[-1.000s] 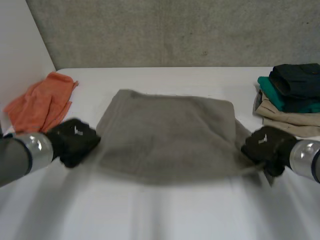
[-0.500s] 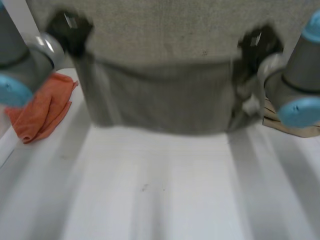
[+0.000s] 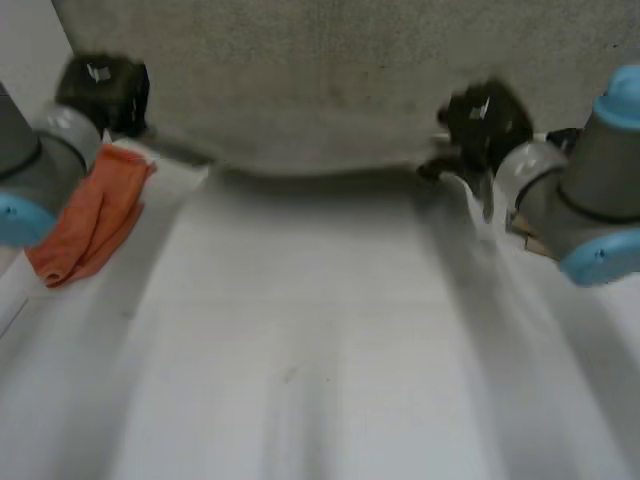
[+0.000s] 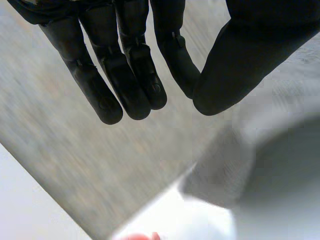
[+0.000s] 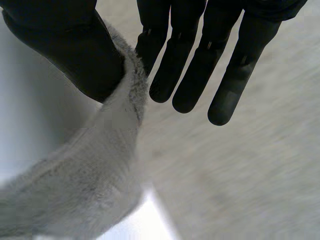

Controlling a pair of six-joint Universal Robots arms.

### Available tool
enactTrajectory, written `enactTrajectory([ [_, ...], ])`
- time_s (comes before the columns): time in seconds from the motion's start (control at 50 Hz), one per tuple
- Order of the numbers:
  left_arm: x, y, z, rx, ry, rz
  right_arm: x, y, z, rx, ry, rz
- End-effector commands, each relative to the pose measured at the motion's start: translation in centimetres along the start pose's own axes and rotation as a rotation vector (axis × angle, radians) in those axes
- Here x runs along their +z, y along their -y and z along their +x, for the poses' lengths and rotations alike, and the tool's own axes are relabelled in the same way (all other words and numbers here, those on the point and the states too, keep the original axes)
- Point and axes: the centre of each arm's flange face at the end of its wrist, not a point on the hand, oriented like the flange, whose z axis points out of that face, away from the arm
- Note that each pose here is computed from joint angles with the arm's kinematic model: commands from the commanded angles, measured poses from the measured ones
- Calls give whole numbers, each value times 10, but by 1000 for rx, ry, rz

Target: Fold the laundry.

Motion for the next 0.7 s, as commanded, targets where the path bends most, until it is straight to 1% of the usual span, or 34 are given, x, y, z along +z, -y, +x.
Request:
enactTrajectory([
  [0.02, -14, -67, 13, 34, -88, -141, -13, -69, -49, 14, 172, -215],
  [0.06, -17, -74, 14, 45, -100, -157, -14, -76, -53, 23, 179, -233],
  [0.12, -21, -78, 16, 60, -113, -174, -15, -85, -53, 82, 161, -272],
  [0.22, -25, -77, 16, 73, -121, -184, -19, -95, -47, 268, 92, -337],
  [0.3, -28, -73, 15, 69, -120, -181, -21, -104, -42, 368, 42, -377],
  [0.36, -33, -73, 21, 66, -147, -189, -23, -106, -43, 406, 38, -387],
  [0.42, -39, -75, 32, 61, -185, -205, -24, -104, -44, 406, 50, -382],
  [0.44, -44, -74, 42, 61, -215, -212, -23, -100, -44, 402, 55, -367],
  [0.5, -51, -77, 54, 72, -249, -233, -23, -87, -40, 397, 61, -332],
  [0.52, -55, -79, 59, 85, -261, -248, -24, -74, -38, 393, 68, -300],
  [0.58, -61, -83, 62, 97, -262, -277, -26, -48, -32, 382, 68, -238],
  [0.6, -63, -84, 62, 99, -261, -285, -28, -28, -28, 374, 66, -190],
  [0.64, -66, -83, 63, 99, -256, -294, -30, -6, -23, 370, 59, -132],
  [0.66, -68, -83, 64, 97, -251, -302, -33, 17, -18, 368, 50, -75],
  [0.7, -69, -85, 65, 94, -246, -313, -35, 38, -16, 375, 44, -22],
])
